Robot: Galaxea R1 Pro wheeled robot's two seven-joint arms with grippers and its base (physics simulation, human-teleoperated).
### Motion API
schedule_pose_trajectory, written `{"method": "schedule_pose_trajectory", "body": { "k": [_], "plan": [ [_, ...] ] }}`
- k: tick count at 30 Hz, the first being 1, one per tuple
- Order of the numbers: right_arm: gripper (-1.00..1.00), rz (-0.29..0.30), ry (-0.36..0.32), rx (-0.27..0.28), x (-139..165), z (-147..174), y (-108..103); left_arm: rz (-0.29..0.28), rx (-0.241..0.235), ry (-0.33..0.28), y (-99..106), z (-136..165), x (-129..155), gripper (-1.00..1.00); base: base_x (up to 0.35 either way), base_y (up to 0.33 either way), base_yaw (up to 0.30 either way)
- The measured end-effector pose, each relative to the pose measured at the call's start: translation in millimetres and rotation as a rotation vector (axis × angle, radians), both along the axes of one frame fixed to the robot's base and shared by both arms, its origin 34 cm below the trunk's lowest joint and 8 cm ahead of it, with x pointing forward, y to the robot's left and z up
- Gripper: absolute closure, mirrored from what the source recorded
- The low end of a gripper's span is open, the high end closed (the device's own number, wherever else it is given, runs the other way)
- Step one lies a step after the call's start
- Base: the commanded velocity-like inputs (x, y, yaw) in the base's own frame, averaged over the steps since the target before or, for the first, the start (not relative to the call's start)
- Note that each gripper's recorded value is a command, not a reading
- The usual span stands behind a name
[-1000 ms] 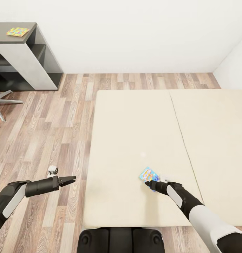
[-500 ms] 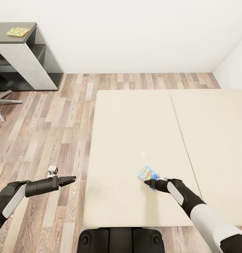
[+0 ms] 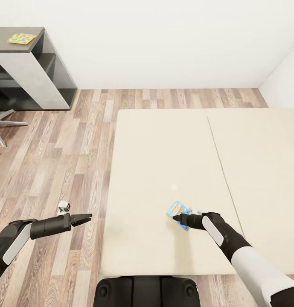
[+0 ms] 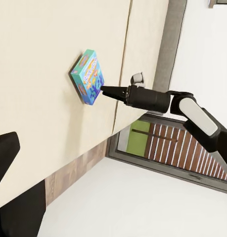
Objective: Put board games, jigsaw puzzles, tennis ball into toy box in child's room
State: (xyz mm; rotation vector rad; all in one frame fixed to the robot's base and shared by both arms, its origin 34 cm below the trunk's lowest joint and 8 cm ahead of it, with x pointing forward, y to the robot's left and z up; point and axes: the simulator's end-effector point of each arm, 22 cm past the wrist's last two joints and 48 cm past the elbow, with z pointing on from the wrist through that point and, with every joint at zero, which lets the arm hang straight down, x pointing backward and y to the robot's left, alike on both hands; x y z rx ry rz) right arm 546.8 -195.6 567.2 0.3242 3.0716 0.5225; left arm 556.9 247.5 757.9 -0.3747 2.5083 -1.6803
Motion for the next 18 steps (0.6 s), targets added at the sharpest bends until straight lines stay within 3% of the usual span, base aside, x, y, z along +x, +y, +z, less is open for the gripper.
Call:
{"method": "schedule_pose_trajectory", "body": {
  "k": [10,18],
  "plan": [
    [-1.00,-0.006,-0.023,-0.035,14.6,1.1,-8.4,-0.001,0.001,0.000,0.1,-0.2,-0.2,-1.00,0.000,0.000,0.000],
    [-1.00,-0.007,-0.063,-0.077,53.6,9.6,-13.0,-0.001,0.001,0.000,0.1,-0.2,-0.2,-1.00,0.000,0.000,0.000]
  ]
}}
